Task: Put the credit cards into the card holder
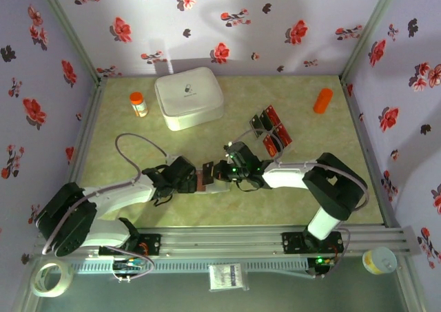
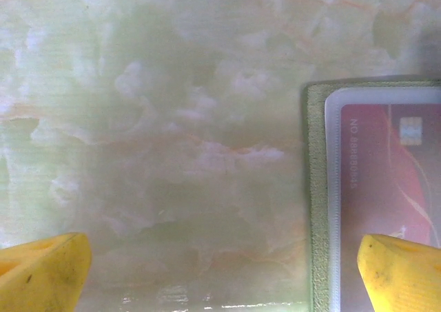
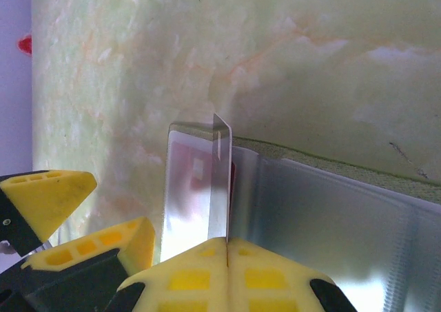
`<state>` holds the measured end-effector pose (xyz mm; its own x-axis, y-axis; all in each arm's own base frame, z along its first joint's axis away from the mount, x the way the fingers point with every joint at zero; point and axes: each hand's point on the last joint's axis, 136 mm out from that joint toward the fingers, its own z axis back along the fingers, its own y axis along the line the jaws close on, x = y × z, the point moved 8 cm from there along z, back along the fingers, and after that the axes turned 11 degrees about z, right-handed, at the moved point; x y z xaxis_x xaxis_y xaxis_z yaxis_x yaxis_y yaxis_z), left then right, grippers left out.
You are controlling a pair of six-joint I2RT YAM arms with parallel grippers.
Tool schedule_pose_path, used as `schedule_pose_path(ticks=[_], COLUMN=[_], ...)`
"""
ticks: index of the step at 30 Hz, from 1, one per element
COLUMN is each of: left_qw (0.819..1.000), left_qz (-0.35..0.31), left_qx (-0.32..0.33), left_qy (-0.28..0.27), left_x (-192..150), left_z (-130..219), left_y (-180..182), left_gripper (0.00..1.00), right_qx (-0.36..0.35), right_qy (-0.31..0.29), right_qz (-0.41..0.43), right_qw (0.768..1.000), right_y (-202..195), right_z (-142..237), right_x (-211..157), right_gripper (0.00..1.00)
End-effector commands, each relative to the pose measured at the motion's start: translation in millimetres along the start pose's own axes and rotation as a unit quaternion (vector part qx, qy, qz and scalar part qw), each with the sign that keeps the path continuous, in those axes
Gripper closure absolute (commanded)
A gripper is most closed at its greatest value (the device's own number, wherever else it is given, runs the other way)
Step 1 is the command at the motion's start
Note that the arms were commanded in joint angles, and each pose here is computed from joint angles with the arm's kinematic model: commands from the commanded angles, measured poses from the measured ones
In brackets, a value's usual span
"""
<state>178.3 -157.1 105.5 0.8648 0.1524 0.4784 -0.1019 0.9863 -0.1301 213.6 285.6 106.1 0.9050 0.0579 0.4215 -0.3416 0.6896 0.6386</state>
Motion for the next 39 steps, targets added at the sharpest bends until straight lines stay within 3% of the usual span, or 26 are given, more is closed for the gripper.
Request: schedule_pose_path(ticks=[1, 26, 39], left_qw=[1.000, 1.000, 0.999], left_qz=[0.001, -0.013, 0.001], left_qx=[-0.006, 0.016, 0.032], left_qy=[-0.017, 0.001, 0.011], left_x=[9, 4, -11], left_z=[10, -15, -16], left_y=[-6, -14, 6], left_gripper=[0.00, 0.00, 0.00], right_qx=[-0.002, 0.014, 0.001], right_qy=[0.002, 0.001, -0.040], right_qz=[-0.007, -0.018, 0.010], right_qw=[1.000, 1.000, 0.999], right_y=[-3, -1, 9], right_z=[-4, -5, 29], right_x=[-5, -5, 6], right_gripper=[1.00, 1.00, 1.00])
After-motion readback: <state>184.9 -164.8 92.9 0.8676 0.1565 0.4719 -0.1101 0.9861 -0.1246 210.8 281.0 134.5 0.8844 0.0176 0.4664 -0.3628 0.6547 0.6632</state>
